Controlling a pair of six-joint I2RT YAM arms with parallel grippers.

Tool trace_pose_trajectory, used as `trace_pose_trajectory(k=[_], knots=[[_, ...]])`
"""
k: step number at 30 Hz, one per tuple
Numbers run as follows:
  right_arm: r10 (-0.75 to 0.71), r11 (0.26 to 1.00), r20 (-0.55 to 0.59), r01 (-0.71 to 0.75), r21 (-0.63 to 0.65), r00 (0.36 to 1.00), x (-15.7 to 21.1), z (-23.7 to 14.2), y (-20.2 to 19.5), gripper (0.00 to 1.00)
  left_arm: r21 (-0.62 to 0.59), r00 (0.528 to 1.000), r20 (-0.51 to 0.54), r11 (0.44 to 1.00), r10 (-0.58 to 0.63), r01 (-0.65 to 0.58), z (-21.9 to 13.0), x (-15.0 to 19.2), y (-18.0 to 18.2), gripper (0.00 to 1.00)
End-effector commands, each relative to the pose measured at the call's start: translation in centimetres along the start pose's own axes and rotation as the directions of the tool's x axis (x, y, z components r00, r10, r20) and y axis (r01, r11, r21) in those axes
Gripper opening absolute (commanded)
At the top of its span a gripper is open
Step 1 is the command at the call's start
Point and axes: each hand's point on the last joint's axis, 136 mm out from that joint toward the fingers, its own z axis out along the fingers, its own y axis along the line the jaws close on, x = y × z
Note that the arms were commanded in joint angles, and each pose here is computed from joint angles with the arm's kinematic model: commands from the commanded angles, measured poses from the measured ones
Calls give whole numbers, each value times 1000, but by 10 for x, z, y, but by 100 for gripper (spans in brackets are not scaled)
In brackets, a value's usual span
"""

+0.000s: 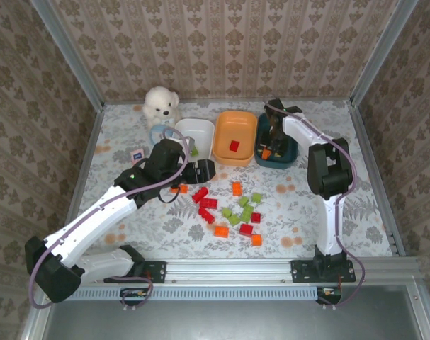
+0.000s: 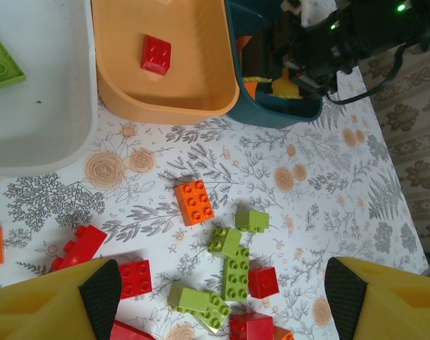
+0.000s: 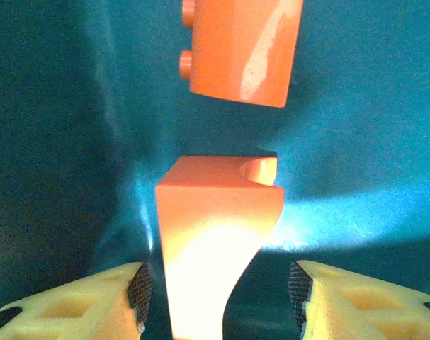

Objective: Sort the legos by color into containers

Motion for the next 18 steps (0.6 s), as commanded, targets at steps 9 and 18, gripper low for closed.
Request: trace_pose_trajectory(k=[9,18], knots=[[13,993,288,21,-112,958,19,-161,-1,55,110,930,-225,956,292,-273,46,25,-49,78],[21,893,351,141,-428,936,164,-230,-19,58,125,831,-391,917,396,-378,136,68,-65,73]])
